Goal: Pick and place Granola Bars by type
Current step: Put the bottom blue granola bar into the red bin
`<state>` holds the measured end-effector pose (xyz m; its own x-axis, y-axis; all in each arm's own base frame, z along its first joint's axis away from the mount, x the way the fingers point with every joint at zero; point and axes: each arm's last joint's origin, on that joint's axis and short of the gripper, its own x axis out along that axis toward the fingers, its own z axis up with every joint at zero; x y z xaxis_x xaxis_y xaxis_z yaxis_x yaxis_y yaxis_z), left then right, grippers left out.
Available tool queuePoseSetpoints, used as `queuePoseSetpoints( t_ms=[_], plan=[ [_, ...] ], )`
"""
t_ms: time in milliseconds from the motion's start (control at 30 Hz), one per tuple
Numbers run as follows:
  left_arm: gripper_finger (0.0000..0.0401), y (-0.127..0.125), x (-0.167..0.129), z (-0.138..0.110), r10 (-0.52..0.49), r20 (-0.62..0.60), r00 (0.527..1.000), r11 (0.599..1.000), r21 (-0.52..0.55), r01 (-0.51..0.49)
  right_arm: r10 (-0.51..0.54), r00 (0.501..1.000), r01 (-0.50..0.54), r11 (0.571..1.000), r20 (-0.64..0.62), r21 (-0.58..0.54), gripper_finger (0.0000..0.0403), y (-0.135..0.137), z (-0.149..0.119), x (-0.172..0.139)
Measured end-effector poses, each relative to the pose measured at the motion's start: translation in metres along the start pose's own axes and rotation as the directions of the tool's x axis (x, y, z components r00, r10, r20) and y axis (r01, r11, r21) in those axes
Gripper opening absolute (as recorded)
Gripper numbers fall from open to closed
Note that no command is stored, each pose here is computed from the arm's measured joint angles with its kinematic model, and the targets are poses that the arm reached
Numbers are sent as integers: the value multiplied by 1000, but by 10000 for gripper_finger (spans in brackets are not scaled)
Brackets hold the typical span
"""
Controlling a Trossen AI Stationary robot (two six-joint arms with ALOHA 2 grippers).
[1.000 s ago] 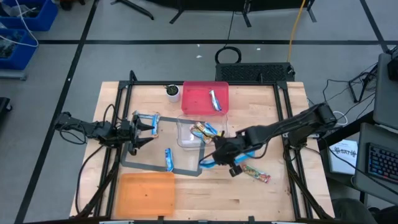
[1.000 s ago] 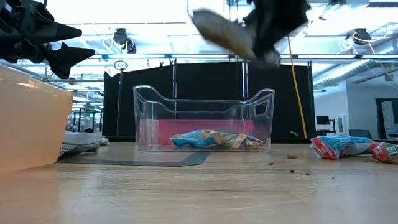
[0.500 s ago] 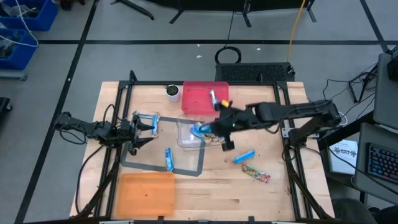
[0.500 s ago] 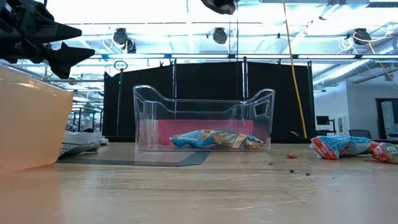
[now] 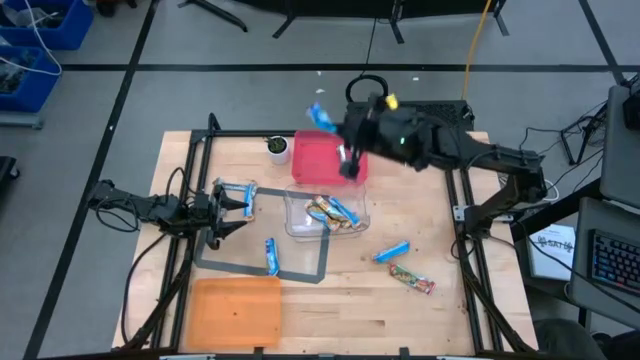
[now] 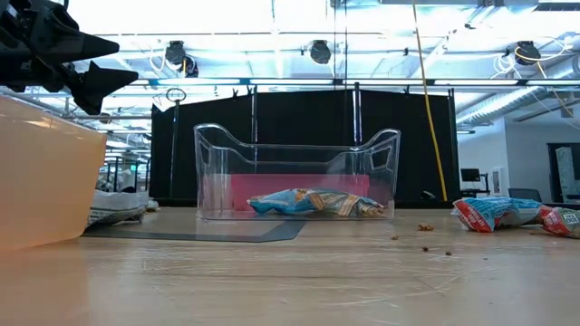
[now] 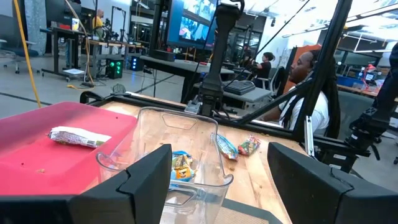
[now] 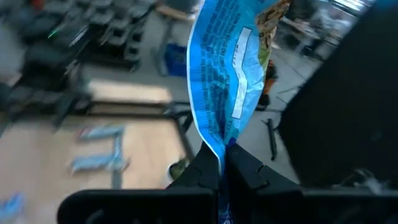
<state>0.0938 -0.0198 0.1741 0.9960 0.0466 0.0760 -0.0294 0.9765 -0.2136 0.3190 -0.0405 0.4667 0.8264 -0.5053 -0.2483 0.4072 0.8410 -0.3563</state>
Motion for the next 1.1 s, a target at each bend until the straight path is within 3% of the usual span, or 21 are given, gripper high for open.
queuePoseSetpoints(
  t_ms=[200,367,600,800,900,1100],
  plan=[
    [269,0,0,0,0,0,1000,1000,0,0,-118,991,128,978,-69,163,0,-34,-14,24],
    [269,0,0,0,0,1,1000,1000,0,0,-113,972,152,971,-207,185,0,-41,-41,60],
    [269,0,0,0,0,0,1000,1000,0,0,-155,944,241,927,-290,289,0,-52,-68,102],
    [269,0,0,0,0,0,1000,1000,0,0,-158,918,304,870,-363,388,0,-55,-92,131],
    [269,0,0,0,0,0,1000,1000,0,0,-112,909,297,848,-401,438,0,-51,-105,145],
    [269,0,0,0,0,0,1000,1000,0,0,-76,855,352,812,-513,466,0,-39,-133,167]
  ],
)
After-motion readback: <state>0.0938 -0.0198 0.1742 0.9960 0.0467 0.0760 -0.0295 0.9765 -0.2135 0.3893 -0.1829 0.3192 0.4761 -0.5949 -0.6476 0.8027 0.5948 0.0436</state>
